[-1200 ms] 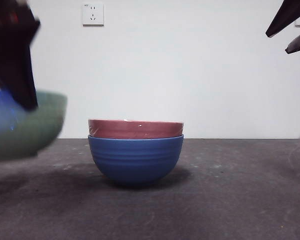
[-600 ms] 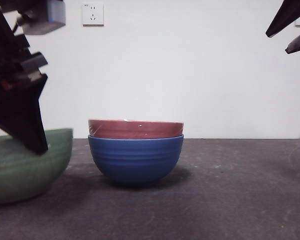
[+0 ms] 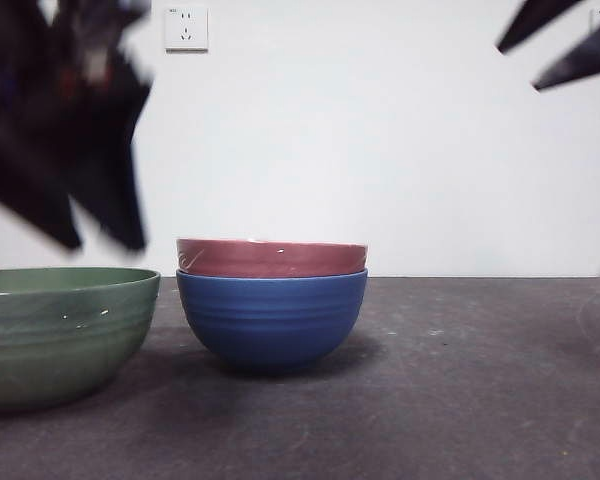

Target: Pick up the green bowl on the top,put the green bowl on the left,pick up the red bowl in the middle,put the red bowl on the right

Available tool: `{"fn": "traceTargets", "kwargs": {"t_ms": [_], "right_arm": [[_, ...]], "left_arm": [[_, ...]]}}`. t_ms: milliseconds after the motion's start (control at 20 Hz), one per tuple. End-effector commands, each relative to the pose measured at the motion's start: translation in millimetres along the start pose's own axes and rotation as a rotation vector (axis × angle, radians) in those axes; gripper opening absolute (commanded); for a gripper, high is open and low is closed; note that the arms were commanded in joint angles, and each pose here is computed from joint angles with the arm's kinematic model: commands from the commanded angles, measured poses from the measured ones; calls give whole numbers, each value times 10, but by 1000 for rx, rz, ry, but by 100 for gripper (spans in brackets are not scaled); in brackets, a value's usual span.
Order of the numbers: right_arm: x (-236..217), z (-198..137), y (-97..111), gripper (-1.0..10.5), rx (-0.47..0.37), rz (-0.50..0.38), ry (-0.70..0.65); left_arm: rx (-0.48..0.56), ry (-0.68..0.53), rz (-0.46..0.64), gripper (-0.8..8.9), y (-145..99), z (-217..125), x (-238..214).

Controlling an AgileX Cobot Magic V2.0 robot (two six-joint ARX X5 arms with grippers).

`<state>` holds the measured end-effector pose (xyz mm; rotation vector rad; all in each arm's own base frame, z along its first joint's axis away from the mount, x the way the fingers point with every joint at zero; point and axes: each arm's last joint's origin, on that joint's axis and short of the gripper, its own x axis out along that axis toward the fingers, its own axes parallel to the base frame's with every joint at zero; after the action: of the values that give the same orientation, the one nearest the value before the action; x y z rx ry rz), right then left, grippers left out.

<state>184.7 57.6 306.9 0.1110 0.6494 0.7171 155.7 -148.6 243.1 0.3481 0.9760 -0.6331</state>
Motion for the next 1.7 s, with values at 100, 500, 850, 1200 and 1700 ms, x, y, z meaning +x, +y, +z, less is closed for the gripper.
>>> {"fn": "traceTargets", "kwargs": {"t_ms": [100, 500, 850, 1200, 1700], "right_arm": [[150, 173, 248, 254, -105, 109, 39], [915, 498, 883, 253, -345, 160, 350], [1661, 408, 1295, 249, -494, 182, 494], [2172, 76, 1301, 240, -546, 126, 618], [2277, 42, 1216, 24, -579, 128, 630]], "left_arm": [[-19, -90, 32, 408, 18, 173, -470], [-158, -202, 317, 404, 337, -87, -1324], [-318, -239, 361, 404, 494, -513, -1678], [-327, -215, 326, 404, 482, -548, -1675], [-325, -230, 331, 404, 486, -534, -1679]]}}
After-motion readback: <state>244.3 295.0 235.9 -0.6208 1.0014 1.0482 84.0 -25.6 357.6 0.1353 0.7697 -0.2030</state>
